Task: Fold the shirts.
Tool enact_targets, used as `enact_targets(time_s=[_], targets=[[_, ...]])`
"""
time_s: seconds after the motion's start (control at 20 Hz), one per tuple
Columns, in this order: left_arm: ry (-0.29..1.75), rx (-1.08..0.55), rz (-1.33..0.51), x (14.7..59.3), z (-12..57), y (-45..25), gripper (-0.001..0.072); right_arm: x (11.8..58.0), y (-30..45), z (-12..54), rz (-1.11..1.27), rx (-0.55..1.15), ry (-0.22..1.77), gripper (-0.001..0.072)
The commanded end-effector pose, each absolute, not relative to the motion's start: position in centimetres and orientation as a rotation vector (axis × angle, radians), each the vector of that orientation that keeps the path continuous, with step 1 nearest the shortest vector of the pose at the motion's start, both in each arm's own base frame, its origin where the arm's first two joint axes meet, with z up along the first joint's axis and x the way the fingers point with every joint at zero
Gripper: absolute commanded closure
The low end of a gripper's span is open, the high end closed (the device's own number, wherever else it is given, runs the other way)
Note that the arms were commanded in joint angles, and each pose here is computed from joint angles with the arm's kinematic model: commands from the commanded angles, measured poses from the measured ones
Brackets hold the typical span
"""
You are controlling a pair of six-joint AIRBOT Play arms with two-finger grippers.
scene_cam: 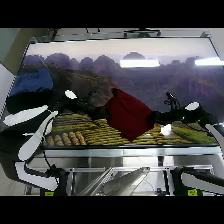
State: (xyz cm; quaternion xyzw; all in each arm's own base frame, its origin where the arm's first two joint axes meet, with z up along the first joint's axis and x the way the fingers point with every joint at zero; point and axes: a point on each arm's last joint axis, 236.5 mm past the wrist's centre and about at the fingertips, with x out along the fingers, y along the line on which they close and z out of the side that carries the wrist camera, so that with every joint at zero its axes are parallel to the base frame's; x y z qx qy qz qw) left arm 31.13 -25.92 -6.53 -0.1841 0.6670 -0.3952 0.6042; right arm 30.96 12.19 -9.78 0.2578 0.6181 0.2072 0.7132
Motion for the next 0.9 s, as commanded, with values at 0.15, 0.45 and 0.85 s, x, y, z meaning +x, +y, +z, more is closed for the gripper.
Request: enact_targets(time_s=[0.15,0.45,0.85], targets=[[1.497,-0.587,-0.815,32.5,-8.0,-25.7,0.0010,32.0,14.1,-8.1,0.578,0.601,1.279,0.0484],[1.344,-0.597,-0.906,32.7,-7.0,-31.7,0.0253,31.8,14.7,-7.5,0.617,0.619,1.275,0.0692],[1.237,-0.589,-1.192,33.5,5.6,-32.9,0.0704,32.2,16.4,1.1,0.806,0.547,1.146,0.0692]])
